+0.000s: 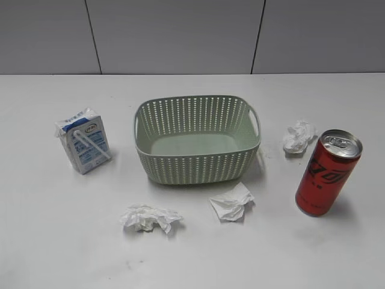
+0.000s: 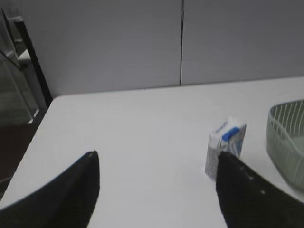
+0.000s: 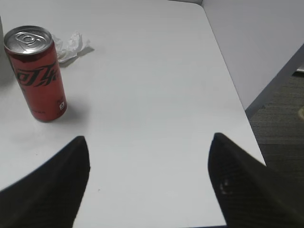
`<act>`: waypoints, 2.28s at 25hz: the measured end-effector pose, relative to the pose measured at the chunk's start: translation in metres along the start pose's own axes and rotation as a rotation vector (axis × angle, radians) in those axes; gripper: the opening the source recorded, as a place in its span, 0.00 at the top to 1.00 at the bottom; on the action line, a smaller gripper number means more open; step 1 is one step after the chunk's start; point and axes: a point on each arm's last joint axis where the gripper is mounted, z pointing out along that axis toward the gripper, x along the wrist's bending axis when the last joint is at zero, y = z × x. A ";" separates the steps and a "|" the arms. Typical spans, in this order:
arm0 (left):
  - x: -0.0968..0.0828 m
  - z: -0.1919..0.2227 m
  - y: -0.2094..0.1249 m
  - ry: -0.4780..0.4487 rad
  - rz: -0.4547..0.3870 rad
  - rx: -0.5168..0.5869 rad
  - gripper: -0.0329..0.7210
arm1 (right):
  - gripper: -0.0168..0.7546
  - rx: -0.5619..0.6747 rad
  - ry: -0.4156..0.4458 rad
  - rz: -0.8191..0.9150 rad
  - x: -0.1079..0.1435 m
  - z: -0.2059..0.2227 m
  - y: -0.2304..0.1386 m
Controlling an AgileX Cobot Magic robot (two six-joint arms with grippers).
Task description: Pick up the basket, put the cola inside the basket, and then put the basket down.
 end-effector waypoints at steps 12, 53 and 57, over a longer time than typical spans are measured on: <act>0.005 0.086 0.080 -0.031 -0.091 0.131 0.16 | 0.21 0.000 0.000 0.000 0.000 0.000 0.000; -0.185 0.374 -0.033 -0.193 -0.089 1.165 0.18 | 0.21 0.000 0.000 0.000 0.000 0.000 0.000; -0.187 0.382 -0.050 -0.159 -0.118 1.191 0.18 | 0.21 0.000 0.000 0.000 0.000 0.000 0.000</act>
